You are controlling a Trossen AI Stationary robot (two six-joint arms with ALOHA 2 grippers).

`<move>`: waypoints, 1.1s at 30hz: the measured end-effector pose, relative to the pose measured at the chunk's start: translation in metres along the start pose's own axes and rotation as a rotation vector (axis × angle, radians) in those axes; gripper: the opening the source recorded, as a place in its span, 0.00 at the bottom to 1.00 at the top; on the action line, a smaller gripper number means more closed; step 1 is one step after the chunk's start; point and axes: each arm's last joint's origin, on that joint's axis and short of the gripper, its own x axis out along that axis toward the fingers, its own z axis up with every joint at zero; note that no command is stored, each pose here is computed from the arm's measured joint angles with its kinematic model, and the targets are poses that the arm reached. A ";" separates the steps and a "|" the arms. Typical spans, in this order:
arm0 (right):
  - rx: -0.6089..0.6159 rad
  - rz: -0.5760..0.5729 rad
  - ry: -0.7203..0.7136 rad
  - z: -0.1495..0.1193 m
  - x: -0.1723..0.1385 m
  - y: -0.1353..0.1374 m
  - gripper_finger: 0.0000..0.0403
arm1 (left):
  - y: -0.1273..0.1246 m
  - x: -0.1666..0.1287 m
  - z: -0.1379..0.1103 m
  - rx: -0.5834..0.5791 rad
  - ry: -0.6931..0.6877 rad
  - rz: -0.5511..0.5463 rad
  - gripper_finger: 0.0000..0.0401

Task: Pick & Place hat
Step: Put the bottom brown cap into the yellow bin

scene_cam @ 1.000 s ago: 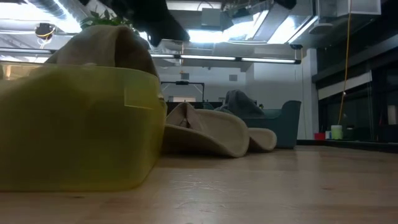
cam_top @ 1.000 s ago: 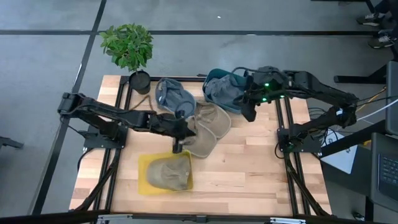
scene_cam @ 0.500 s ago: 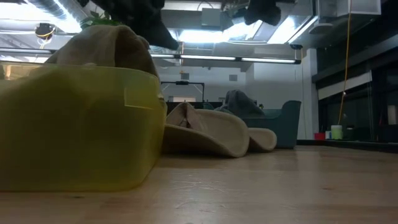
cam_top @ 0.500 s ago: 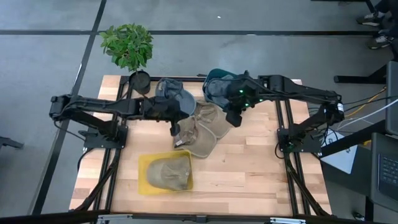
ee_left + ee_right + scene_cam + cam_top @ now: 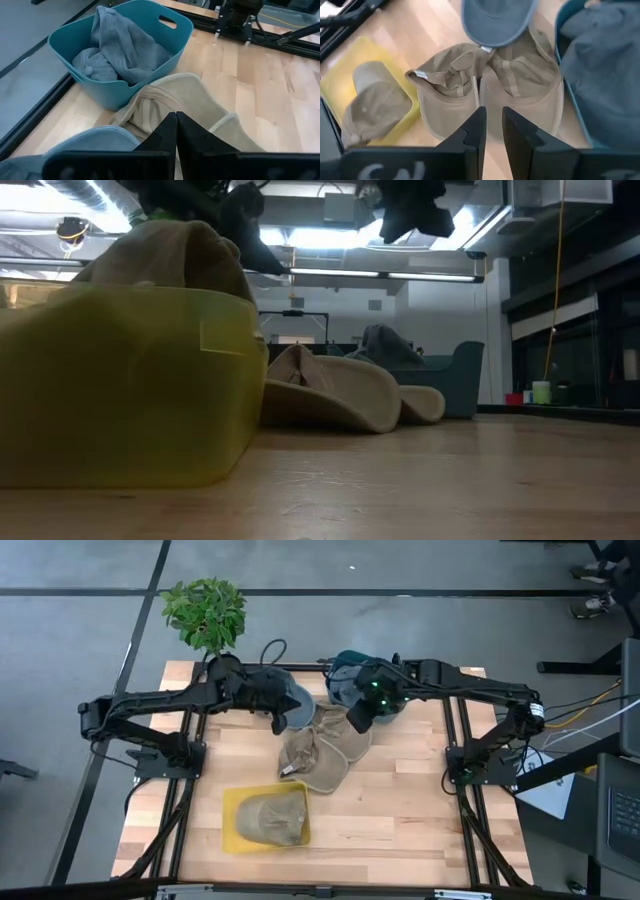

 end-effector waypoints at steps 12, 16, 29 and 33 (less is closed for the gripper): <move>0.138 0.022 0.166 0.005 0.052 -0.001 0.15 | 0.025 -0.003 0.002 0.038 -0.013 0.016 0.00; 0.163 -0.006 0.185 0.006 0.067 -0.002 0.15 | 0.029 -0.004 0.002 0.030 -0.014 0.030 0.02; 0.181 0.113 0.078 0.027 0.075 -0.007 0.31 | 0.028 -0.014 0.006 0.034 -0.050 0.027 0.02; 0.175 0.100 0.080 0.029 0.074 -0.014 0.47 | 0.027 -0.023 0.010 0.039 -0.082 0.030 0.02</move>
